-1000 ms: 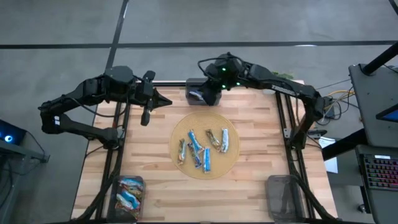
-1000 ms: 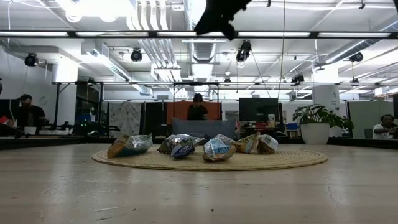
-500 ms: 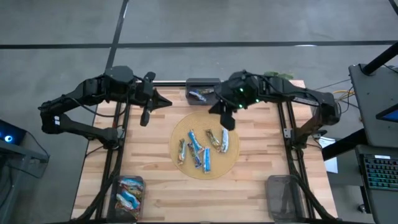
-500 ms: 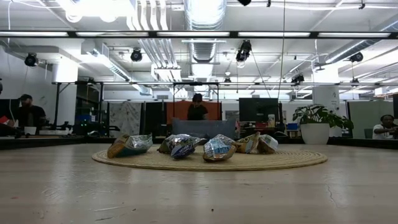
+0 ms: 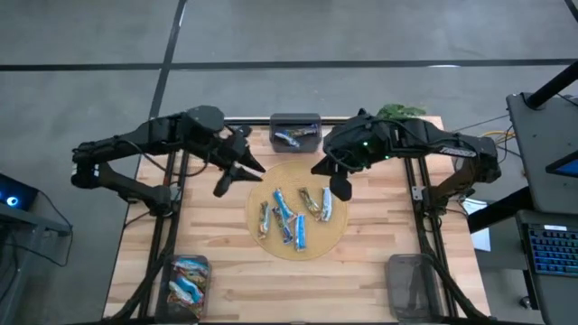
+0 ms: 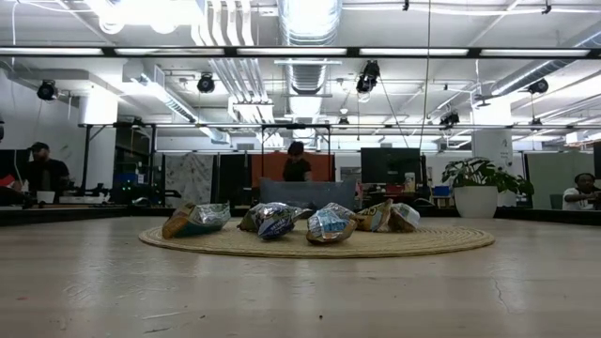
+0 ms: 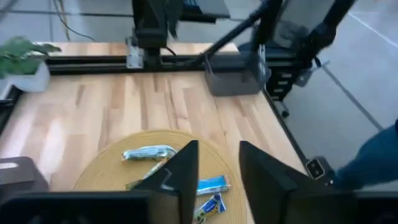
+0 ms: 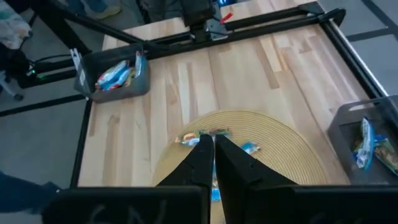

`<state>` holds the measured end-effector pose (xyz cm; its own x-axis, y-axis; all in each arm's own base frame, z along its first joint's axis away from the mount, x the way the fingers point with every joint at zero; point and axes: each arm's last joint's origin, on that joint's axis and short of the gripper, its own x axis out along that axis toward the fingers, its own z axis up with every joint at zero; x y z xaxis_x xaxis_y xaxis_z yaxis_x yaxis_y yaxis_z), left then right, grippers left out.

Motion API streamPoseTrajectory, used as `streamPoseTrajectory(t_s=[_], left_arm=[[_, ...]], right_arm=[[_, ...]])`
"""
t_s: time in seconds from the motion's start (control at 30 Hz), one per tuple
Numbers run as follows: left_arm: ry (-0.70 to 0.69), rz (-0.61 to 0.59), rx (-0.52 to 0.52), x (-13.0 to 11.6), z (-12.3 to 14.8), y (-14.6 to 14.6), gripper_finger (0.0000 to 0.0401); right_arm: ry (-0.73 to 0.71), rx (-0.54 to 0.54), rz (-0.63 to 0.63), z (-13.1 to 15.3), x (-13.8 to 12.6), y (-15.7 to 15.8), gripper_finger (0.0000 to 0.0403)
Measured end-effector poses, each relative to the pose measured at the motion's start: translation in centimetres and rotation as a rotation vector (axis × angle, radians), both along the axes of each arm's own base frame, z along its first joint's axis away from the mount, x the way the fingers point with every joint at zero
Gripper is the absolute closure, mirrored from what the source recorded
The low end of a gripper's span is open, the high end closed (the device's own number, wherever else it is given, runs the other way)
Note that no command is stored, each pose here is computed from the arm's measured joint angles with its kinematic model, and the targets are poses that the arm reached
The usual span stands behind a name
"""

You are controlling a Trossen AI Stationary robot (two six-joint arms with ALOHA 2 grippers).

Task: Pick and place Granola Bars by type
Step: Put the blue granola bar into the top black bin

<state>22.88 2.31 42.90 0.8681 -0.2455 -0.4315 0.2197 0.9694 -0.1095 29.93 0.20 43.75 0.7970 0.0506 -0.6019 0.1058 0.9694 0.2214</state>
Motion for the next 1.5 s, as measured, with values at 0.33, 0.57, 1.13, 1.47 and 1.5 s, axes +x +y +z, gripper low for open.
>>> streamPoseTrajectory(t_s=[0.33, 0.57, 1.13, 1.47, 1.5], left_arm=[[0.144, -0.139, 0.164, 3.7, -3.1, -2.5, 0.0235], [0.236, -0.254, 0.36, 7.2, -6.7, -4.6, 0.0233], [0.549, -0.526, 0.643, 13.1, -17.2, -7.2, 0.0233], [0.663, -0.55, 0.751, 14.7, -21.2, -7.1, 0.0233], [0.668, -0.553, 0.753, 14.8, -21.4, -7.1, 0.0233]], right_arm=[[-0.027, 0.0, -0.067, 2.3, -4.4, -0.2, 0.0394], [-0.076, -0.031, -0.137, 3.6, -6.9, -0.4, 0.0394], [-0.024, -0.044, -0.173, 3.2, -7.3, -0.5, 0.0394], [0.024, -0.049, -0.194, 1.9, -6.7, -0.5, 0.0394], [0.029, -0.047, -0.196, 1.8, -6.6, -0.5, 0.0394]])
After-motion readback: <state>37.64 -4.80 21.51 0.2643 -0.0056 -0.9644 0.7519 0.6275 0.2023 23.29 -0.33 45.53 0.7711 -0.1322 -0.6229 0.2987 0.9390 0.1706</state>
